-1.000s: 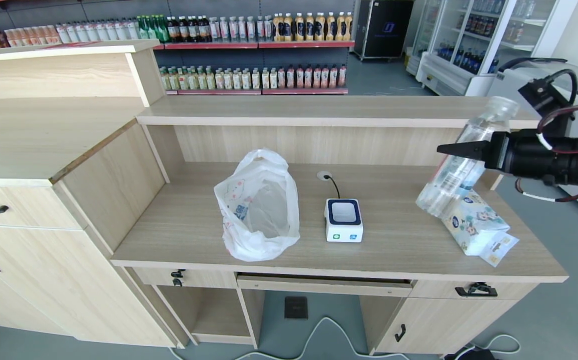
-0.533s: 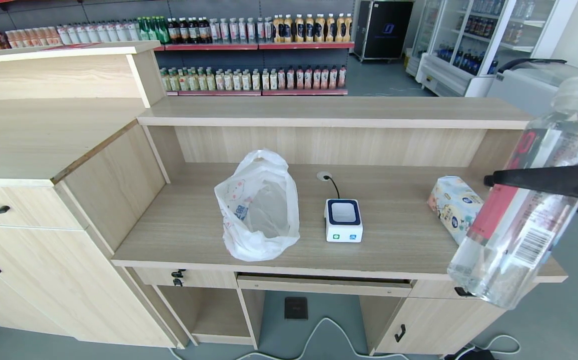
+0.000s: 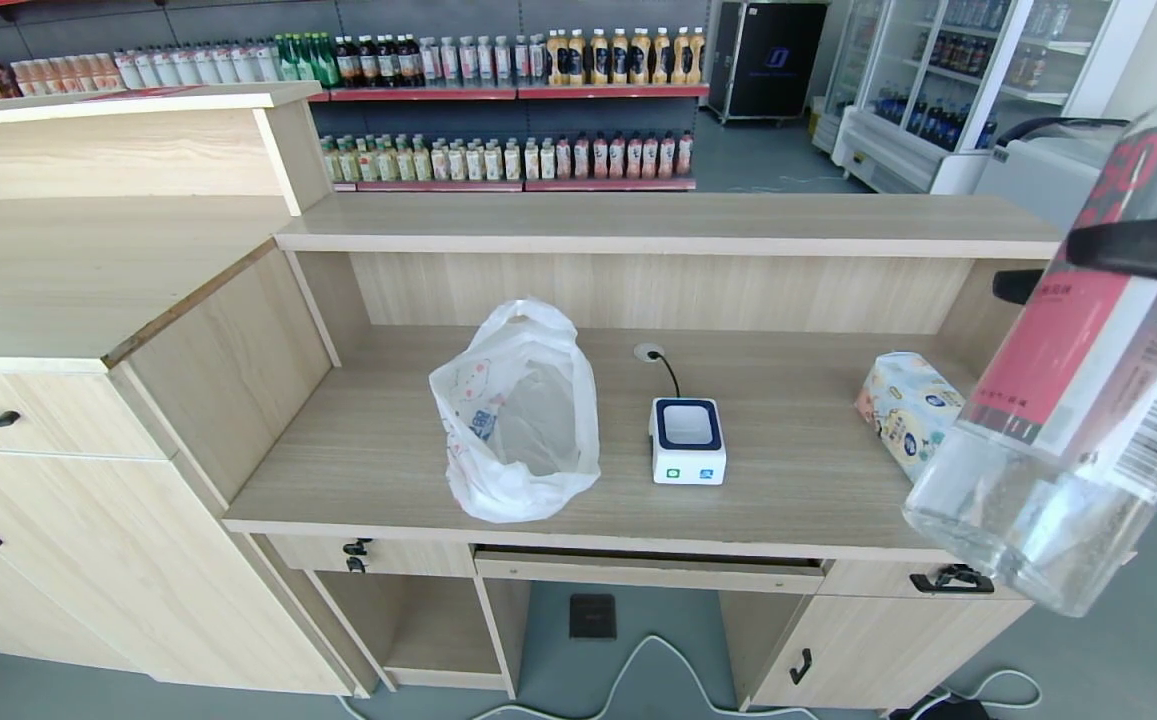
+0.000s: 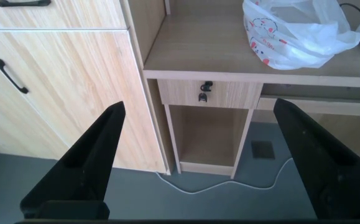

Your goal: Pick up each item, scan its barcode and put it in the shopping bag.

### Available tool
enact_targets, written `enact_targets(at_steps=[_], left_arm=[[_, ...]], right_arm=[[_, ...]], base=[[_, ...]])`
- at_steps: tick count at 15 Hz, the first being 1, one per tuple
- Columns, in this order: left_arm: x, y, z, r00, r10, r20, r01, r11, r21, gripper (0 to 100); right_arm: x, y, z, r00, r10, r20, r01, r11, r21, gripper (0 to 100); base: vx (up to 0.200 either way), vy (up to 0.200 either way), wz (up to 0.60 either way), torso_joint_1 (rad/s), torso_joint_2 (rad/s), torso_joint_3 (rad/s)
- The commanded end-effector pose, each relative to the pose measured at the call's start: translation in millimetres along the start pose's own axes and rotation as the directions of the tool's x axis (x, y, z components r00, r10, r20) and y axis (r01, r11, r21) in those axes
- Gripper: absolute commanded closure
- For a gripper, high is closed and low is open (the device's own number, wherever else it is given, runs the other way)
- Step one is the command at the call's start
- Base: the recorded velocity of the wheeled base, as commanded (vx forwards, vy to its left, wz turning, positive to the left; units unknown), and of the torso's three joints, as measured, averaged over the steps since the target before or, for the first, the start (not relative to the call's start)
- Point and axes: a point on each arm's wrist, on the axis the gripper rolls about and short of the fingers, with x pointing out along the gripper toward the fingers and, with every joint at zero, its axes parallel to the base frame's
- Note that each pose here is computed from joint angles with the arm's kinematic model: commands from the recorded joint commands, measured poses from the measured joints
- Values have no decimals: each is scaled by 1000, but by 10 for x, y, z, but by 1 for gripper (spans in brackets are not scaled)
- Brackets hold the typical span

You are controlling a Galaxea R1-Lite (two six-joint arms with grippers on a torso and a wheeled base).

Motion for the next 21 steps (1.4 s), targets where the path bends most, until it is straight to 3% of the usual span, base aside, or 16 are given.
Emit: enact_targets(at_steps=[1, 7, 14, 21], left_arm=[[0, 0, -1, 1000, 1, 0, -1, 1000, 0, 0], [0, 0, -1, 1000, 1, 0, -1, 1000, 0, 0], [0, 0, -1, 1000, 1, 0, -1, 1000, 0, 0], [0, 0, -1, 1000, 1, 0, -1, 1000, 0, 0]], right_arm=[[5, 70, 56, 1000, 20, 3, -20, 1000, 19, 100], [-86, 174, 58, 996, -29, -81, 38, 993, 110, 100], [-41, 8, -196, 984, -101, -145, 112, 992, 65, 100], [-36, 3, -164, 985, -105, -135, 114, 992, 60, 100]], base=[[0, 0, 0, 0, 0, 0], [0, 0, 0, 0, 0, 0], [0, 0, 0, 0, 0, 0], [0, 0, 0, 0, 0, 0]])
